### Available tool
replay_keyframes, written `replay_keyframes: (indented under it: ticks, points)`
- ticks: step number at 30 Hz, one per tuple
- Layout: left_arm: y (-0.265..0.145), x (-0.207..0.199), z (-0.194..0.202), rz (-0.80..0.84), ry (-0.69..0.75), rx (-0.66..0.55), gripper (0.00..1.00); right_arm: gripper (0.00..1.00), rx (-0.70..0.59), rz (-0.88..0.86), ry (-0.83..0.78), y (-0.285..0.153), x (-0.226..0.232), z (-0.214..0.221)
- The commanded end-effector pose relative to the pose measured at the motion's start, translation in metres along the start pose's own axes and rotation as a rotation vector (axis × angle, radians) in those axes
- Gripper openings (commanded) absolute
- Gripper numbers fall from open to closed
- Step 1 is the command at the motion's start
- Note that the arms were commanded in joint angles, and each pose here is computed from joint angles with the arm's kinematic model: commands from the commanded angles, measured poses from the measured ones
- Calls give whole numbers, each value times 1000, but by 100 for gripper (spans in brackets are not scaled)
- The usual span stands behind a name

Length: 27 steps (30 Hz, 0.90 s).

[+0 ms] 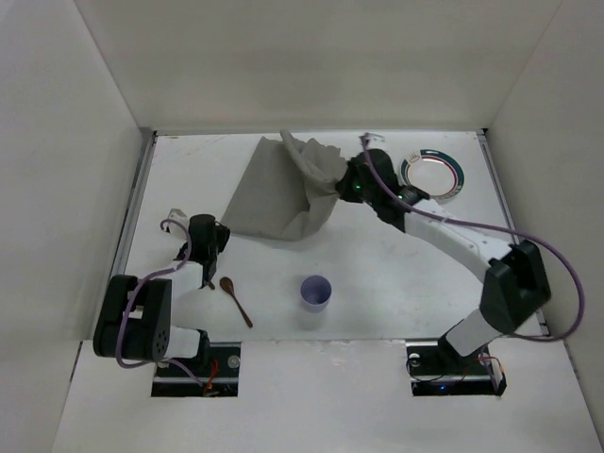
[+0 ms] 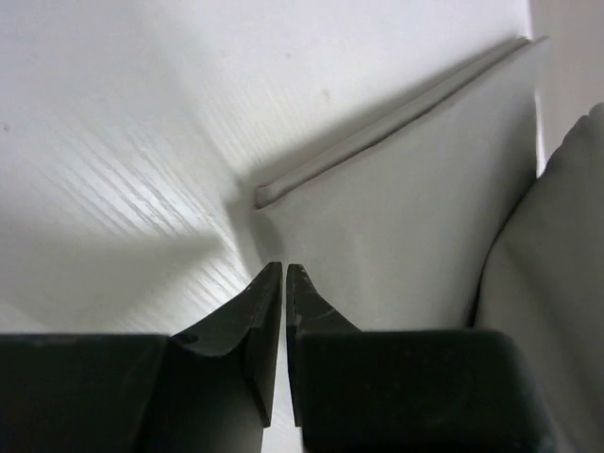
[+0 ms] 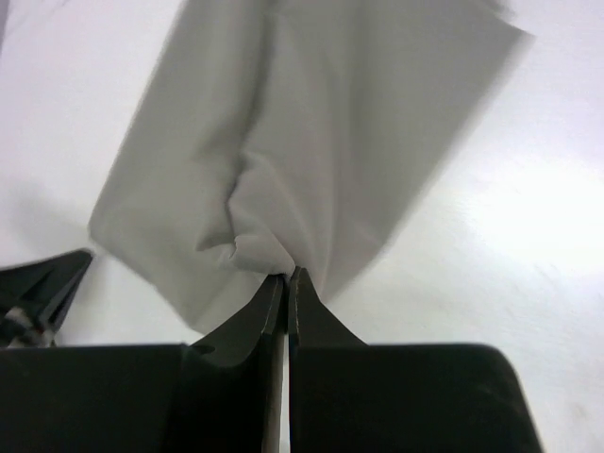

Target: Set the dinner table for one person

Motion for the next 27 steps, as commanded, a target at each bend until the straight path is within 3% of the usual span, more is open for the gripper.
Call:
replay_keyframes:
  ticks: [1,5,11,14,18,19,27]
  points:
    - [-10,-2,0,5,9,-59,4,2,-315,-77,340,-39,-29,-30]
    - [-16,5,9,0,35,-61,4,3,-412,-24,582,-67,-88,13]
    - [-21,12,16,4,49,-22,6,3,-399,132,790,-74,-140,73]
    - [-25,-2,13,58,126,-1,20,4,-369,173,763,-70,-149,82]
    - [-20,-33,14,99,257,43,54,4,-376,166,703,-69,-147,73]
    - [-16,-40,15,96,291,56,58,4,-378,162,674,-69,-144,69]
    - [28,-67,36,78,446,221,58,4,-362,159,556,-62,-138,55]
Point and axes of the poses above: each gripper's point midway between its finger pads, its own y axis out along the fingers, its own x axis along the line the jaws close on, z = x × y, the point moved 9 cm from there along -y, back along the fingers, and after that the axes turned 5 degrees about y, right-handed, at the moved point
